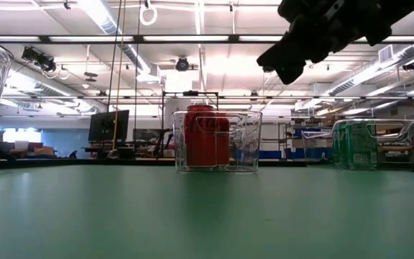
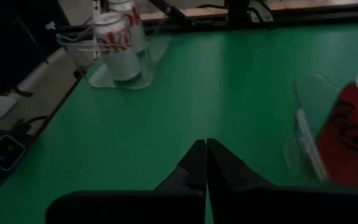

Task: Sort soda cans
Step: Move the bottom left transparent bin to the top left of the table

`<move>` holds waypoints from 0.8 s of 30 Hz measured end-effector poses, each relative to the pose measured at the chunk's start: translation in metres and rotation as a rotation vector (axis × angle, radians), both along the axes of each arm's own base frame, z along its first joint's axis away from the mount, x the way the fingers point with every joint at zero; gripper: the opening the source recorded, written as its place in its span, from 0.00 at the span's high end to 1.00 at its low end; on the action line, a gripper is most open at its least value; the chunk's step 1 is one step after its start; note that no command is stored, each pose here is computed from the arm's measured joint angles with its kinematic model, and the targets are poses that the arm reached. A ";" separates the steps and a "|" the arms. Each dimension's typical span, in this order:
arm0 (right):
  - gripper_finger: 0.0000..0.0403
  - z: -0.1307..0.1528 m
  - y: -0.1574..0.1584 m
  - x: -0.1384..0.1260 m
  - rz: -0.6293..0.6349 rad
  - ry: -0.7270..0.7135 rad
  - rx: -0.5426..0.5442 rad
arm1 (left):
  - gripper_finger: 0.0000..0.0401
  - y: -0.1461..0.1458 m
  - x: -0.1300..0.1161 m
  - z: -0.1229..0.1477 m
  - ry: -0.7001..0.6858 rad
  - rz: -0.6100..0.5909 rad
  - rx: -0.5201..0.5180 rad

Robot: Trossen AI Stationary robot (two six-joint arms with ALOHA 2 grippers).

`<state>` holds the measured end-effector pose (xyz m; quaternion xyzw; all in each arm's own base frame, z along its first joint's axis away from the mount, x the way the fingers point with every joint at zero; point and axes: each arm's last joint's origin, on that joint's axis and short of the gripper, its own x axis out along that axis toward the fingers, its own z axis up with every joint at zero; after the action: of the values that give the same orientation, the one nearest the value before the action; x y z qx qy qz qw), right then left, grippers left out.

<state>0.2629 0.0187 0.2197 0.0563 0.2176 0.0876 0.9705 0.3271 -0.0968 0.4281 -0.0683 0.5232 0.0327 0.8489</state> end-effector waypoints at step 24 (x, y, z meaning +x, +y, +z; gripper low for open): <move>1.00 0.007 0.053 -0.006 0.028 -0.064 0.036 | 1.00 -0.168 -0.043 -0.054 0.021 0.510 -0.185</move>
<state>0.2570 0.0715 0.2263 0.0678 0.1854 0.1070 0.9745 0.2838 -0.2648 0.3742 -0.2747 0.4988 0.1981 0.7978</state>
